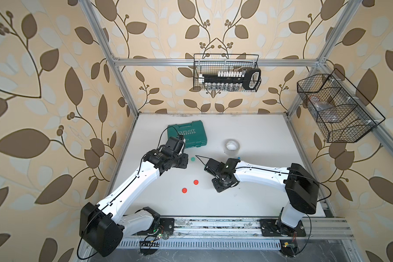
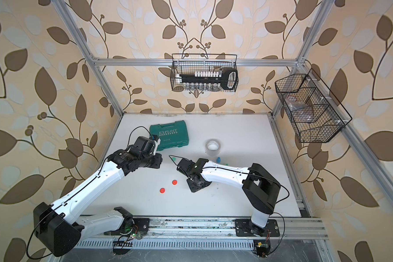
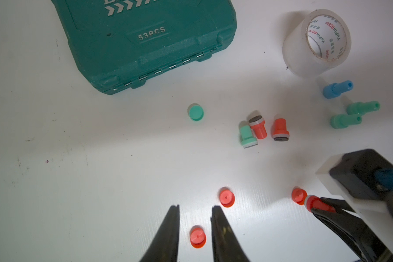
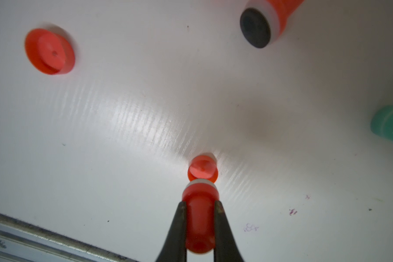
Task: Close the stamp cap
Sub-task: Close the cover of the stamp.
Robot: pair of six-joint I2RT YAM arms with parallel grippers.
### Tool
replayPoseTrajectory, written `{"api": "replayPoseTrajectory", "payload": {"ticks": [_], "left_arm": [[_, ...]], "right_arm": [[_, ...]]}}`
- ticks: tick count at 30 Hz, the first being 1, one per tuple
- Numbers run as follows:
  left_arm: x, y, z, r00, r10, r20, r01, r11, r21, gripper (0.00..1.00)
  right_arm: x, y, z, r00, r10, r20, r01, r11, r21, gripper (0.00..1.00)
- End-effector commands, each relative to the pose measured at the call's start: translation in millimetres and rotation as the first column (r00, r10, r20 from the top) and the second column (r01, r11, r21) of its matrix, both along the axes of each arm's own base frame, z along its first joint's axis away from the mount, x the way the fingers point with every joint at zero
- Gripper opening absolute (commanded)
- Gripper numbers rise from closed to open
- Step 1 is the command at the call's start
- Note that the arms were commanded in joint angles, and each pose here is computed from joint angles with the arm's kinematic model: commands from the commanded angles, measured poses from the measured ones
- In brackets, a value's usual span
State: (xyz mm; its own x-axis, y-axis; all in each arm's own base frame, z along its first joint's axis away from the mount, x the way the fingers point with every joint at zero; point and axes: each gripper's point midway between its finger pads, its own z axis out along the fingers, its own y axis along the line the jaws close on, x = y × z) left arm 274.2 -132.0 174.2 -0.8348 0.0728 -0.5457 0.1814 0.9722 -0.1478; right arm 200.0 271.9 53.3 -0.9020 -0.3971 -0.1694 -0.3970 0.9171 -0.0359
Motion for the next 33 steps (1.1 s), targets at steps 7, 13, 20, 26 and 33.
{"api": "replayPoseTrajectory", "payload": {"ticks": [7, 13, 20, 26, 33], "left_arm": [[1, 4, 1, 1.0, 0.001, 0.01, -0.001, 1.0, 0.011, 0.28], [2, 5, 0, 1.0, 0.004, 0.009, -0.005, 1.0, 0.019, 0.28], [2, 4, -1, 1.0, 0.003, 0.006, -0.003, 1.0, 0.018, 0.28], [2, 5, -1, 1.0, 0.004, 0.007, -0.004, 1.0, 0.021, 0.28], [2, 4, -2, 1.0, 0.002, 0.004, -0.002, 1.0, 0.019, 0.28]], "right_arm": [[3, 5, -3, 1.0, 0.012, 0.003, -0.012, 1.0, -0.017, 0.0], [5, 1, -5, 1.0, 0.017, 0.012, -0.017, 0.999, -0.04, 0.0], [6, 4, -8, 1.0, 0.025, 0.007, -0.024, 0.999, -0.044, 0.0], [5, 4, -12, 1.0, 0.025, 0.001, -0.025, 0.999, -0.046, 0.0], [4, 7, -16, 0.999, 0.033, -0.009, -0.034, 0.999, -0.038, 0.0]]}}
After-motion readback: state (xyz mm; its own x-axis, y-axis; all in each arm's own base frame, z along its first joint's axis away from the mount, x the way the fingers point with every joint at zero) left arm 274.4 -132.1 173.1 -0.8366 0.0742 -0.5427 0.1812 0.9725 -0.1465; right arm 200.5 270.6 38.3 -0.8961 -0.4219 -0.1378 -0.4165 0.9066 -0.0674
